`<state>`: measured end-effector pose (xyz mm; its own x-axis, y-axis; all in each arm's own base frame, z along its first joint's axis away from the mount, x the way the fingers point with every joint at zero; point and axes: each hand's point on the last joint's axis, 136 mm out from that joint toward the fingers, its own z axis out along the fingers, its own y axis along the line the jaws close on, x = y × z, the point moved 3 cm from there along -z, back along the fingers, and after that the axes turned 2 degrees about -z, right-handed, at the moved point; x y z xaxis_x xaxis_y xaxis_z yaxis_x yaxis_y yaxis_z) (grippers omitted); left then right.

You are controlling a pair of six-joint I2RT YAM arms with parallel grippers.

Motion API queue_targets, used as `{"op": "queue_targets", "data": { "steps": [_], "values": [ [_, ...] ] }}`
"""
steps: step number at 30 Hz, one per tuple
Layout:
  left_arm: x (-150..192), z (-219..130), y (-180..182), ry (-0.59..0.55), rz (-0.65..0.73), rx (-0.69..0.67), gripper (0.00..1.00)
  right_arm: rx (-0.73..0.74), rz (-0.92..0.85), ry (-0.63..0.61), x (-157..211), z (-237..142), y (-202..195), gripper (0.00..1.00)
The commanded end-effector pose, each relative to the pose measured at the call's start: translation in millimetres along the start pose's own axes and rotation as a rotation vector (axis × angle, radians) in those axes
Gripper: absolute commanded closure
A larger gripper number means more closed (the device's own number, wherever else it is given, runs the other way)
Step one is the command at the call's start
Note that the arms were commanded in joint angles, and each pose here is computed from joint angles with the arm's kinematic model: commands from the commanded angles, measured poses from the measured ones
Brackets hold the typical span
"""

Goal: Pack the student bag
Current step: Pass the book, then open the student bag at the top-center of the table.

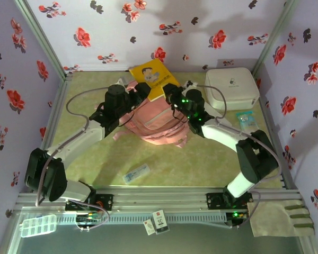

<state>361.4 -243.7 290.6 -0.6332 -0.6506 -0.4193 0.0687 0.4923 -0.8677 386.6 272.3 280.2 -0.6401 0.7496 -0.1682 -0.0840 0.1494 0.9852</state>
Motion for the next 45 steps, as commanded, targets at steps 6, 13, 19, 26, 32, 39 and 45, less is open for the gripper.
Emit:
{"op": "queue_targets", "data": {
  "steps": [6, 13, 19, 26, 32, 39, 45],
  "values": [
    [47, -1, 27, 0.233, 0.434, -0.198, 0.05, 0.160, -0.347, -0.128, -42, -66, -1, 1.00],
    [78, 29, 42, 0.405, 0.711, -0.330, 0.00, 0.349, -0.491, -0.231, -68, -129, -17, 1.00],
    [97, 56, 56, 0.543, 0.961, -0.461, 0.00, 0.463, -0.505, -0.188, -62, -165, -41, 1.00],
    [115, 81, 75, 0.698, 1.123, -0.552, 0.08, 0.553, -0.519, -0.201, -58, -194, -67, 1.00],
    [124, 93, 84, 0.795, 1.191, -0.582, 0.12, 0.591, -0.504, -0.184, -54, -199, -82, 1.00],
    [138, 98, 92, 0.899, 1.260, -0.599, 0.19, 0.600, -0.508, -0.202, -56, -202, -81, 1.00],
    [145, 105, 94, 0.926, 1.313, -0.612, 0.21, 0.600, -0.512, -0.231, -58, -208, -77, 1.00]
  ]
}}
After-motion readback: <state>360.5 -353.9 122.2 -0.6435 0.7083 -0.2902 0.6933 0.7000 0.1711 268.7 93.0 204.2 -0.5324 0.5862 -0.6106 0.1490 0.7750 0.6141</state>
